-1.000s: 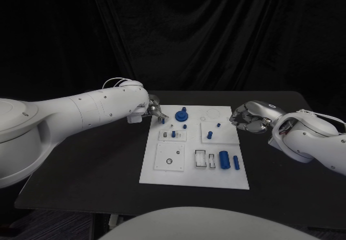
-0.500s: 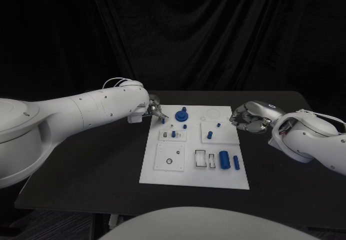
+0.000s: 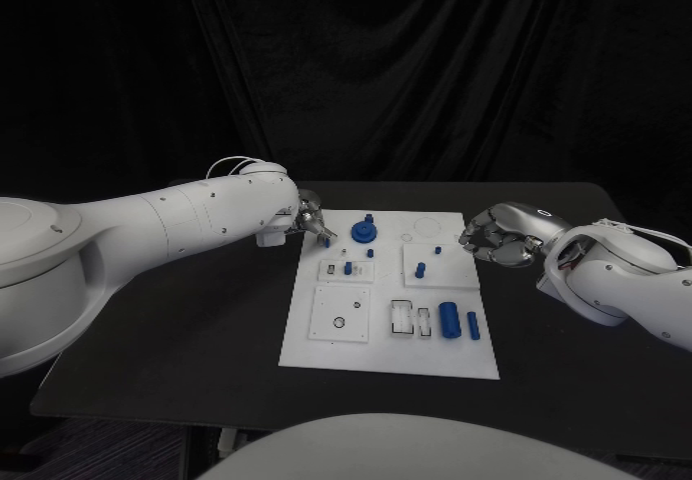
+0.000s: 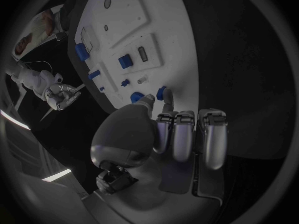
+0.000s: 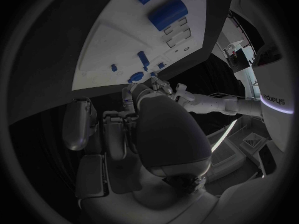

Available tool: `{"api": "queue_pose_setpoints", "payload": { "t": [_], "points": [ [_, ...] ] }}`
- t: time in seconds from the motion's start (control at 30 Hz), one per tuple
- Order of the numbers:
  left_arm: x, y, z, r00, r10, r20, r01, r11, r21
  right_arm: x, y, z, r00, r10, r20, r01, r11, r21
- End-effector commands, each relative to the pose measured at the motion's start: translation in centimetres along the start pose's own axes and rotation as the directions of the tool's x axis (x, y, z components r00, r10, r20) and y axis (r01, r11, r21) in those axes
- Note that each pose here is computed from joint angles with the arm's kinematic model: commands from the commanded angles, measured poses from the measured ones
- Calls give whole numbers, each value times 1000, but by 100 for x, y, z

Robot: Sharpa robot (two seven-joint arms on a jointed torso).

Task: Assemble the parts on the task board

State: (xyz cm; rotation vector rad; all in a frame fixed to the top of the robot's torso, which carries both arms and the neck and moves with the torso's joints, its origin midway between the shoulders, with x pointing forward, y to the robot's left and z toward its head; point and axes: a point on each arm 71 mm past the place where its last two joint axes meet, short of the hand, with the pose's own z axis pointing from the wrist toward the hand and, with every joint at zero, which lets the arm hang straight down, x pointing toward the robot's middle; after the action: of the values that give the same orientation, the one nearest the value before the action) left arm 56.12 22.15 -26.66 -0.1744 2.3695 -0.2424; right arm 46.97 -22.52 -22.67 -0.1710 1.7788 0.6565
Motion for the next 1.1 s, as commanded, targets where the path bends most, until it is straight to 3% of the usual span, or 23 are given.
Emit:
{"api": "queue_pose_setpoints", "payload": {
  "t": [0.03, 1.1],
  "points": [
    [5, -18, 6, 1000, -5, 10, 5, 1000, 21, 16, -14, -2, 1000, 0, -10, 0, 1000, 19],
    [39, 8, 21, 1000, 0, -14, 1, 1000, 19, 35, -8, 6, 999, 0, -32, 1, 1000, 28]
  ]
}}
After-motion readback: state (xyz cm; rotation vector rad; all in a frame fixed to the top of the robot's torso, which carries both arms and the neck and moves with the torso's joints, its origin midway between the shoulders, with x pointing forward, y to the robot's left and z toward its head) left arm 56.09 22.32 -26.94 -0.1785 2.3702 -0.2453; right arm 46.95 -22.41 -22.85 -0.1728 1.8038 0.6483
